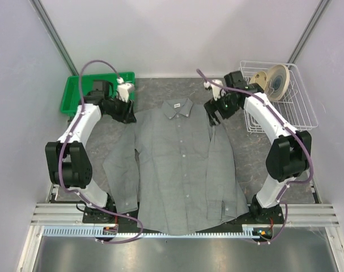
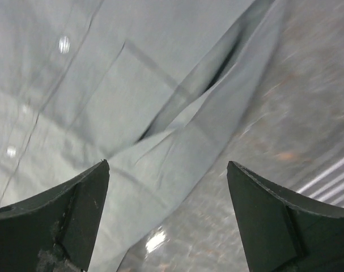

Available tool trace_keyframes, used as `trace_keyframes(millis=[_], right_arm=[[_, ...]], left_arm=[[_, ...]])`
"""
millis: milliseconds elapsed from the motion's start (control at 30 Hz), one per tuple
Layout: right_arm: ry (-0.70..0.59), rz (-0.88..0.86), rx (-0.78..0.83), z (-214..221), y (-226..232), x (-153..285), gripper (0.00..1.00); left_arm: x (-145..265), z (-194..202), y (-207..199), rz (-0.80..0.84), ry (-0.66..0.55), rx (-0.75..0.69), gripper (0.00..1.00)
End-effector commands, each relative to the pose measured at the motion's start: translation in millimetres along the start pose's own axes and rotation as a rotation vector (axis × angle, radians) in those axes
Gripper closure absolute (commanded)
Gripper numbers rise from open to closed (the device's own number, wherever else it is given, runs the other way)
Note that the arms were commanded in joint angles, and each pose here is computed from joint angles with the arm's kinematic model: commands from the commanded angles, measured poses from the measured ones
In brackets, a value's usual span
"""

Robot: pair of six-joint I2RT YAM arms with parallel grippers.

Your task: Pin the brooch onto the clothing

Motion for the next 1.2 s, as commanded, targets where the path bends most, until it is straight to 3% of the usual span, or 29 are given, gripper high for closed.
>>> trace_keyframes(millis=[0,133,233,433,700,967,1167], right_arm=[[0.178,-0.178,0.015,65.1,42.4,-13.3,0.09],[0.216,-0.212,-0.001,82.9,54.1,-45.7,0.11],[0.242,-0.225,-0.019,94.6,56.7,-64.9,0.12],[0.276,-0.205,-0.028,106.6,47.1,-100.3,0.13],[0.249,-0.123,-0.022,81.0,21.0,-127.4,0.13],[0.204,-0.133,-0.009,62.9,28.8,-86.7,0.13],[0.171,-0.254,0.157,67.2,77.1,-5.4,0.14]], left_arm=[[-15.3,47.7,-55.1,0.178,0.126,-0.078,0.48],[-41.0,80.2,-81.8,0.241,0.236,-0.060,0.49],[-57.6,95.1,-78.2,0.236,0.299,0.010,0.51],[-85.4,100.1,-36.3,0.111,0.368,0.035,0.55],[-103.3,78.9,13.9,-0.030,0.363,0.023,0.59],[-113.5,51.3,29.2,-0.054,0.314,0.018,0.59],[-93.0,32.7,-0.6,0.030,0.254,0.043,0.44]])
Point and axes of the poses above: each gripper's point midway between its finger pads, its own x axis back along the fingers, its own y axis along the line the jaws close on, z = x × y, the point moved 2 cm from there along x, back along the fingers, and after that the axes turned 4 degrees about x, right-handed, at the moved point
